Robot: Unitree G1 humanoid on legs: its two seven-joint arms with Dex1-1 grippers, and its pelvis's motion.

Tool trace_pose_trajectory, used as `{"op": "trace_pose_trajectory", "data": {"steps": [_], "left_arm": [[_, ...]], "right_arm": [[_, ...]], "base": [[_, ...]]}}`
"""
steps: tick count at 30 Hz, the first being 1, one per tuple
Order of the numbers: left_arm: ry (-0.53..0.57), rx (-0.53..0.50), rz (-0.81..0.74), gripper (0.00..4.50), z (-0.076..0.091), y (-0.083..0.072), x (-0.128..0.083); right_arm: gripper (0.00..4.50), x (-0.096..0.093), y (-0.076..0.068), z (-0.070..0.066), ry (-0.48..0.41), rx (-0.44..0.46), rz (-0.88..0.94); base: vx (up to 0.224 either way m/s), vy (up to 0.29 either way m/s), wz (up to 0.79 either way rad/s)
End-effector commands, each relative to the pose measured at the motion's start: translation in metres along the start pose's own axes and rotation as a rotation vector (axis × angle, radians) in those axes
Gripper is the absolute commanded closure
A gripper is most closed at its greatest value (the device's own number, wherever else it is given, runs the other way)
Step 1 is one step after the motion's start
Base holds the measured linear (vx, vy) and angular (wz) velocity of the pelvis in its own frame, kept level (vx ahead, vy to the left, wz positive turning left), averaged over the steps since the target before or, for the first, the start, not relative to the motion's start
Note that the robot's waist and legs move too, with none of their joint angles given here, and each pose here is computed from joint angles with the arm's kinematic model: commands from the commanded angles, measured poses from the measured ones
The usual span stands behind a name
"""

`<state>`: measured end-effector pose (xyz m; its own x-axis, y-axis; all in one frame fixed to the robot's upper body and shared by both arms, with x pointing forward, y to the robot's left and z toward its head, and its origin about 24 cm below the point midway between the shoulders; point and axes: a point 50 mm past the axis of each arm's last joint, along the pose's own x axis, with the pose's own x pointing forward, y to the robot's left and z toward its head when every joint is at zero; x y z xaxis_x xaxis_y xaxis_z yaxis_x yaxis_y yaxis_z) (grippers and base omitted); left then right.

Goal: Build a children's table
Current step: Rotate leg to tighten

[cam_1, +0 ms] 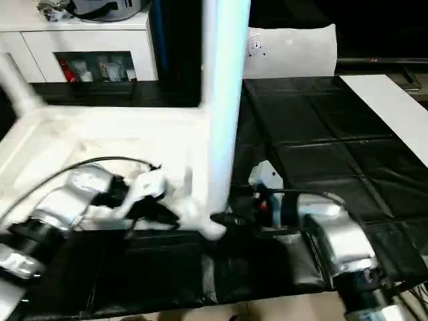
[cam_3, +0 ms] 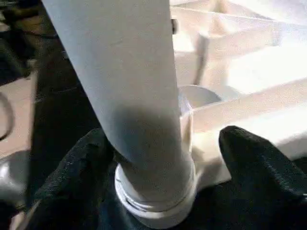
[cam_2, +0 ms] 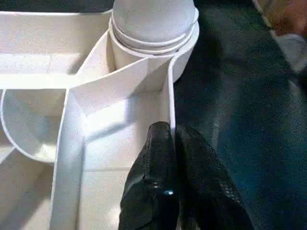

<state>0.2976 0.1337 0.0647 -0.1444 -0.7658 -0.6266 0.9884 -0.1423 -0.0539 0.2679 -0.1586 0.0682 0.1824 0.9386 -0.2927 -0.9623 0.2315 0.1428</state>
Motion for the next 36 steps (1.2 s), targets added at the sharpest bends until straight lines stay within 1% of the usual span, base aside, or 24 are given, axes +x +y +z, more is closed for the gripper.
{"op": "trace_pose_trajectory", "data": {"steps": [1, 2, 3, 4, 6, 7, 8, 9, 10, 14, 17, 22, 24, 25, 26, 27, 31, 32, 33, 34, 35, 36], "left_arm": [[0.028, 0.067, -0.114, 4.50, 0.008, -0.004, 0.006], [0.039, 0.083, -0.131, 4.50, 0.008, -0.004, 0.005], [0.040, 0.084, -0.132, 4.50, 0.008, -0.004, 0.005], [0.042, 0.088, -0.136, 4.50, 0.008, -0.004, 0.005], [0.047, 0.099, -0.153, 4.50, 0.009, -0.004, 0.004], [0.047, 0.103, -0.158, 4.50, 0.009, -0.005, 0.005], [0.047, 0.106, -0.163, 4.50, 0.009, -0.005, 0.005], [0.048, 0.108, -0.165, 4.50, 0.010, -0.005, 0.005], [0.048, 0.109, -0.167, 4.50, 0.010, -0.004, 0.005], [0.047, 0.116, -0.174, 4.50, 0.011, -0.004, 0.006], [0.047, 0.117, -0.176, 4.50, 0.010, -0.004, 0.006], [0.047, 0.108, -0.172, 4.50, 0.009, -0.004, 0.005], [0.039, 0.076, -0.134, 4.50, 0.008, -0.002, 0.005], [0.023, 0.031, -0.073, 4.50, 0.007, 0.003, 0.006], [0.020, 0.024, -0.064, 4.50, 0.007, 0.003, 0.006], [-0.031, -0.024, 0.008, 4.50, 0.010, 0.008, 0.009], [-0.059, -0.049, 0.042, 4.50, 0.012, 0.010, 0.010], [-0.091, -0.099, 0.135, 4.50, 0.016, 0.017, 0.017], [-0.100, -0.115, 0.168, 4.50, 0.018, 0.020, 0.019], [-0.121, -0.160, 0.251, 4.50, 0.022, 0.026, 0.026], [-0.136, -0.185, 0.289, 4.50, 0.024, 0.029, 0.029], [-0.172, -0.233, 0.369, 4.50, 0.031, 0.036, 0.036]], "right_arm": [[1.14, -0.003, -0.002, 0.004, 0.001, -0.017, 0.031], [1.14, -0.002, 0.000, 0.004, 0.001, -0.016, 0.069], [1.24, -0.002, 0.000, 0.004, 0.001, -0.015, 0.072], [1.45, -0.001, 0.001, 0.004, -0.001, -0.014, 0.080], [1.50, 0.001, 0.002, 0.005, -0.004, -0.012, 0.110], [1.54, 0.002, 0.003, 0.005, -0.004, -0.012, 0.118], [1.72, 0.002, 0.003, 0.006, -0.005, -0.012, 0.123], [1.72, 0.003, 0.003, 0.006, -0.004, -0.012, 0.129], [1.93, 0.003, 0.003, 0.006, -0.004, -0.012, 0.132], [2.09, 0.006, 0.003, 0.006, -0.007, -0.011, 0.153], [2.41, 0.007, 0.004, 0.006, -0.010, -0.008, 0.166], [2.54, 0.009, 0.006, 0.005, -0.012, -0.002, 0.178], [2.54, 0.009, 0.008, 0.005, -0.034, 0.014, 0.160], [2.55, 0.011, 0.009, 0.005, -0.052, 0.031, 0.116], [2.55, 0.011, 0.009, 0.005, -0.054, 0.033, 0.108], [2.55, 0.016, 0.009, 0.003, -0.058, 0.039, 0.020], [2.55, 0.019, 0.008, 0.002, -0.060, 0.044, -0.033], [2.56, 0.031, 0.001, -0.001, -0.058, 0.065, -0.195], [2.56, 0.035, -0.001, -0.002, -0.060, 0.073, -0.248], [2.57, 0.046, -0.006, -0.002, -0.067, 0.100, -0.377], [2.58, 0.052, -0.008, -0.001, -0.073, 0.115, -0.418], [2.59, 0.065, -0.013, 0.001, -0.084, 0.155, -0.527]], "base": [[0.000, 0.000, 0.00], [0.000, 0.000, 0.00], [0.000, 0.000, 0.00], [0.000, 0.000, 0.00], [0.000, 0.000, 0.00], [0.000, 0.000, 0.00], [0.000, 0.000, 0.00], [0.000, 0.000, 0.00], [0.000, 0.000, 0.00], [0.000, 0.000, 0.00], [0.000, 0.000, 0.00], [0.000, 0.000, 0.00], [0.000, 0.000, 0.00], [0.000, 0.000, 0.00], [0.000, 0.000, 0.00], [0.000, 0.000, 0.00], [0.000, 0.000, 0.00], [0.000, 0.000, 0.00], [0.000, 0.000, 0.00], [0.000, 0.000, 0.00], [0.000, 0.000, 0.00], [0.000, 0.000, 0.00]]}}
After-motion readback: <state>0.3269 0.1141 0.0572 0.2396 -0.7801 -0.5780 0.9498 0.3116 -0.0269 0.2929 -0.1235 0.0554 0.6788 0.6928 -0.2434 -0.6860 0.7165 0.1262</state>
